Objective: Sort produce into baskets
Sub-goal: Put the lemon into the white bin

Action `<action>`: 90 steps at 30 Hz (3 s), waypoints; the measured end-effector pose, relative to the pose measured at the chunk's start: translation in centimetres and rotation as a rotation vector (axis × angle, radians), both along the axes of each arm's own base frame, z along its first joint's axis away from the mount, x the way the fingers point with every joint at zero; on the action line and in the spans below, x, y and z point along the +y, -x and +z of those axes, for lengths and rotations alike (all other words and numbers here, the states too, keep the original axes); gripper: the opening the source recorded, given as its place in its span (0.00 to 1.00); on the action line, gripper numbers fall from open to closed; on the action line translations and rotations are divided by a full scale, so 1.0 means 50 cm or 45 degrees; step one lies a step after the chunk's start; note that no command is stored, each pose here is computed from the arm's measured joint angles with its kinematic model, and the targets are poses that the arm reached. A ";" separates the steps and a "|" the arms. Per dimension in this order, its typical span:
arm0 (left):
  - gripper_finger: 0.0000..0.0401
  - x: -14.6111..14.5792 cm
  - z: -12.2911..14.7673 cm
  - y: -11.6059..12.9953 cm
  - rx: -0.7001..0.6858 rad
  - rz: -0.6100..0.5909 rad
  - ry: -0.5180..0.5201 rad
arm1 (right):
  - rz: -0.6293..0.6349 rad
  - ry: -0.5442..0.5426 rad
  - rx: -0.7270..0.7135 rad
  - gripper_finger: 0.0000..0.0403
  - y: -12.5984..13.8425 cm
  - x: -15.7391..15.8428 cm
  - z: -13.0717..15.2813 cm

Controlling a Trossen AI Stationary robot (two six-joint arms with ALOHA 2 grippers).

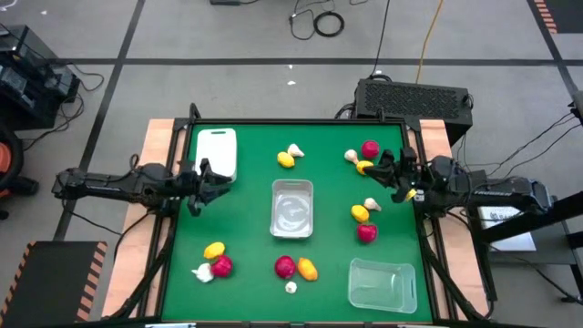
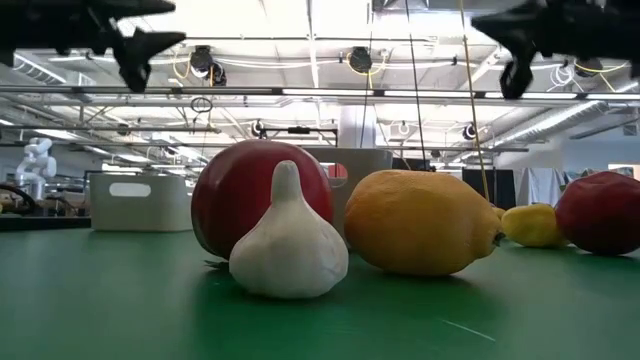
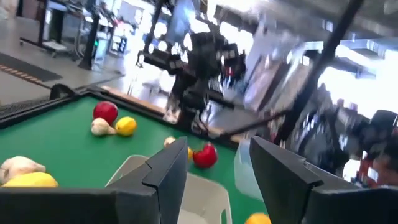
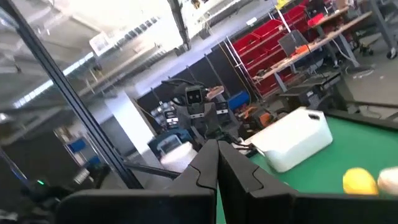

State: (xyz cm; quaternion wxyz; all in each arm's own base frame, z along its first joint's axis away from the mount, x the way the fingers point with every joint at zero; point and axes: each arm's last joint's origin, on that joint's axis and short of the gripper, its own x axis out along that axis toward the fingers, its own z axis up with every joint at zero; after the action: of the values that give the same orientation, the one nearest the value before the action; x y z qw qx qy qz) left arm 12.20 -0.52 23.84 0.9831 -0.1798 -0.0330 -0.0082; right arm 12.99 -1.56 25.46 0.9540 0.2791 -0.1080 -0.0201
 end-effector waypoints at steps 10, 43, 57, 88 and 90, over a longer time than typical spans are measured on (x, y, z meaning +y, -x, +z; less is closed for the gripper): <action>0.45 -0.005 0.138 -0.031 0.522 -0.080 -0.154 | 0.159 0.344 0.020 0.00 -0.106 0.021 0.159; 0.64 -0.113 0.030 -0.076 1.794 -0.497 -0.066 | 0.499 0.538 0.353 0.33 -0.282 0.119 0.220; 0.88 -0.164 -0.026 -0.084 1.709 -0.546 -0.068 | 0.430 0.520 0.388 0.33 -0.279 0.136 0.217; 0.88 -0.237 -0.147 -0.130 1.979 -0.437 -0.306 | 0.439 0.526 0.428 0.33 -0.278 0.136 0.211; 0.88 -0.238 -0.154 -0.132 1.994 -0.424 -0.322 | 0.439 0.526 0.428 0.33 -0.278 0.136 0.211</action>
State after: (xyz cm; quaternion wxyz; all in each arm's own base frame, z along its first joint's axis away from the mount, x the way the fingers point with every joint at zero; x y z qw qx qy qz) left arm 18.79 -12.42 16.16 0.7196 -0.0235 0.6933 -0.0297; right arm 26.87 5.24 36.00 0.9843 0.0864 0.0984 0.1184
